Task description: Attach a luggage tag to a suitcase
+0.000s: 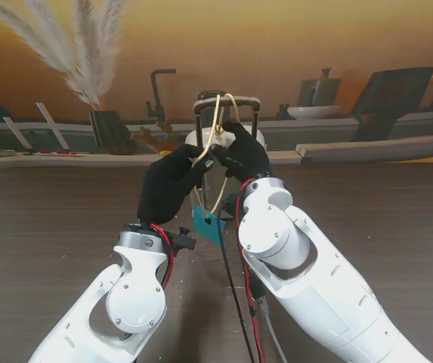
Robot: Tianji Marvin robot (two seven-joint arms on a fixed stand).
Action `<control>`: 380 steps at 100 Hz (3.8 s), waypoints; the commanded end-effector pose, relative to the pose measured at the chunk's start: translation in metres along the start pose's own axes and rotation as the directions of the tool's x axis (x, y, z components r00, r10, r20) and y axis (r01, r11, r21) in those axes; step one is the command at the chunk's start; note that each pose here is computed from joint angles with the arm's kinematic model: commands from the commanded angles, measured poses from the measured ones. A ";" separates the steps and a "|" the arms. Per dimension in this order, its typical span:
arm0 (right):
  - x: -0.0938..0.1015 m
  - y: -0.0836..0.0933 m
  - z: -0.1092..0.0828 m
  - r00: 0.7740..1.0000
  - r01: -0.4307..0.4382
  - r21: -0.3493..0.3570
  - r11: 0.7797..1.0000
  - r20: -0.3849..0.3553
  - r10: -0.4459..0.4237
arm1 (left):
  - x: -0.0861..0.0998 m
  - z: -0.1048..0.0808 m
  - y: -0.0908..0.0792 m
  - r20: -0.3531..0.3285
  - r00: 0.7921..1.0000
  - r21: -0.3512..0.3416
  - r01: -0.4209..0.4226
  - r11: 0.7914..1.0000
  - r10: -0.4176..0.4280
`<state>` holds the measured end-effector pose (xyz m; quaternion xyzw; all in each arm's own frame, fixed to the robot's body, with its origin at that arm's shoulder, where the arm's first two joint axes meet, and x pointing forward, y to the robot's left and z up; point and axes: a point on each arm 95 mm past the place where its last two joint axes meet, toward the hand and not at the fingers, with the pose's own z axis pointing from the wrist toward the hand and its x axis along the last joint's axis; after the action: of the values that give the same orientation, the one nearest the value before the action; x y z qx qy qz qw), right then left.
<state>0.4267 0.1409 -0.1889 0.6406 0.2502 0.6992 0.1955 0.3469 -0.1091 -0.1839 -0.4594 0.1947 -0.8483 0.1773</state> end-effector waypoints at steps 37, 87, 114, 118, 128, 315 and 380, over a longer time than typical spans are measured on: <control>0.004 -0.002 -0.002 0.996 -0.070 0.038 0.997 -0.053 0.072 | 0.004 0.000 0.002 -0.008 1.000 -0.016 -0.001 1.000 0.001; 0.006 -0.005 -0.001 0.984 -0.175 0.052 0.983 -0.030 0.177 | 0.004 -0.001 0.001 -0.009 1.000 -0.022 0.000 1.000 0.000; 0.002 -0.005 -0.003 0.957 -0.287 0.084 0.954 -0.004 0.289 | 0.003 0.000 0.002 -0.009 1.000 -0.028 -0.002 1.000 0.001; 0.002 -0.004 -0.005 0.954 -0.298 0.085 0.951 -0.005 0.299 | 0.003 0.000 0.003 -0.009 1.000 -0.029 -0.002 1.000 0.002; 0.001 -0.002 -0.008 0.946 -0.324 0.087 0.942 -0.008 0.326 | 0.003 0.001 0.004 -0.008 1.000 -0.031 -0.001 1.000 0.000; 0.000 -0.029 0.010 0.992 -0.099 -0.084 0.992 0.073 0.105 | 0.006 -0.005 0.005 -0.012 1.000 -0.023 0.014 1.000 -0.014; 0.005 -0.036 0.012 0.989 -0.111 -0.116 0.987 0.083 0.121 | 0.006 -0.004 0.006 -0.011 1.000 -0.021 0.017 1.000 -0.017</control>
<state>0.4362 0.1706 -0.2087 0.6720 0.1665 0.6903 0.2103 0.3420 -0.1146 -0.1888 -0.4619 0.1984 -0.8482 0.1672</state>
